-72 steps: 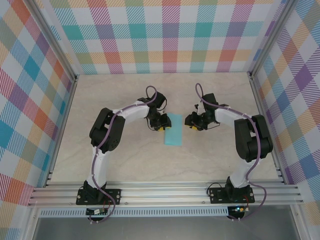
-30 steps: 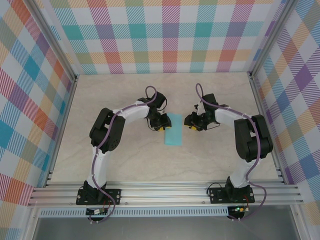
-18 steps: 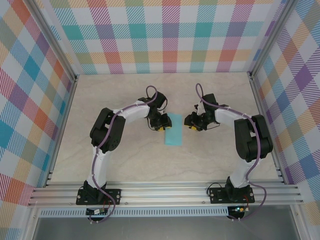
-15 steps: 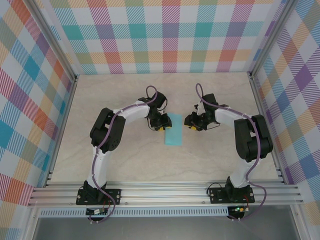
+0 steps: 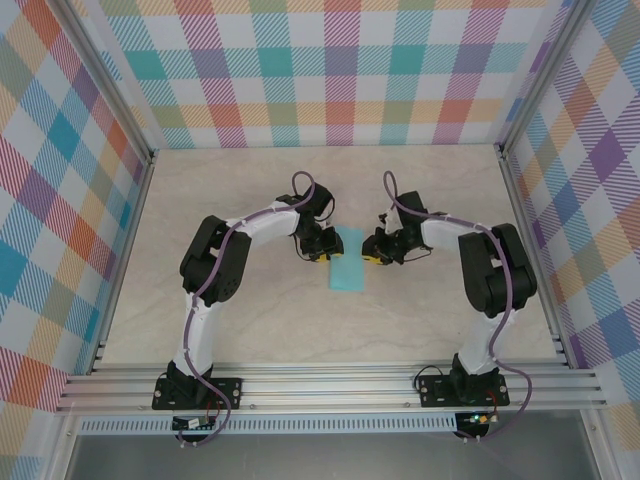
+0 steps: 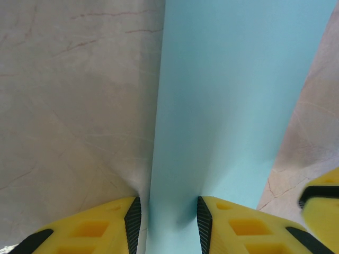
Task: Fold a paper plane with a square sheet of paper (fold left side to right side)
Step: Hold the square sheet of paper at the center of the table.
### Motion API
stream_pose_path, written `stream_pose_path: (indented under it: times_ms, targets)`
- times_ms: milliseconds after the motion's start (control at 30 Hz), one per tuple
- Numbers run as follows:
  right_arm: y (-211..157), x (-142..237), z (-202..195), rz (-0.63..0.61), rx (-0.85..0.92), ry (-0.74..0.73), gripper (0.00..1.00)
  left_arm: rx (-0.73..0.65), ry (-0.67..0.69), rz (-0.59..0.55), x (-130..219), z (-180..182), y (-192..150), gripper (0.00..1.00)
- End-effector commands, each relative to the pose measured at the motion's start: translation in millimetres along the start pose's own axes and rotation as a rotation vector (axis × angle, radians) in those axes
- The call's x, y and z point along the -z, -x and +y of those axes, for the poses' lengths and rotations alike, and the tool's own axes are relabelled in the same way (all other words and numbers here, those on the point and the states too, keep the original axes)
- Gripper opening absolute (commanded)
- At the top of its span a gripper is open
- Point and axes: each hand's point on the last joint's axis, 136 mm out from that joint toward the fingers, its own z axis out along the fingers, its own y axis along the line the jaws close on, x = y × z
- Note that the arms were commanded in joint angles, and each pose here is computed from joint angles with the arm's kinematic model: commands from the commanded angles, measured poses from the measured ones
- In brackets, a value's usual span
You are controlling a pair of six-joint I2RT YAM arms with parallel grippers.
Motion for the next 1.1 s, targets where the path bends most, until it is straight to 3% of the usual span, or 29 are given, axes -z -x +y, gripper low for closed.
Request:
stream_pose_path:
  times_ms: [0, 300, 733, 1067]
  targets:
    - [-1.3, -7.5, 6.1, 0.025, -0.001, 0.029, 0.17, -0.024, 0.022, 0.060, -19.5, -0.6, -16.2, 0.35]
    - [-3.2, -16.9, 3.0, 0.049, -0.009, 0.012, 0.17, -0.025, 0.022, 0.060, -19.6, -1.3, -16.7, 0.35]
    - [-15.2, -27.1, -27.9, 0.095, -0.031, -0.130, 0.17, -0.030, 0.011, 0.058, -17.8, -4.4, -16.0, 0.35]
    - [-24.3, -34.0, -44.0, 0.136, -0.068, -0.174, 0.17, -0.111, -0.001, -0.058, 40.3, -22.9, 1.0, 0.49]
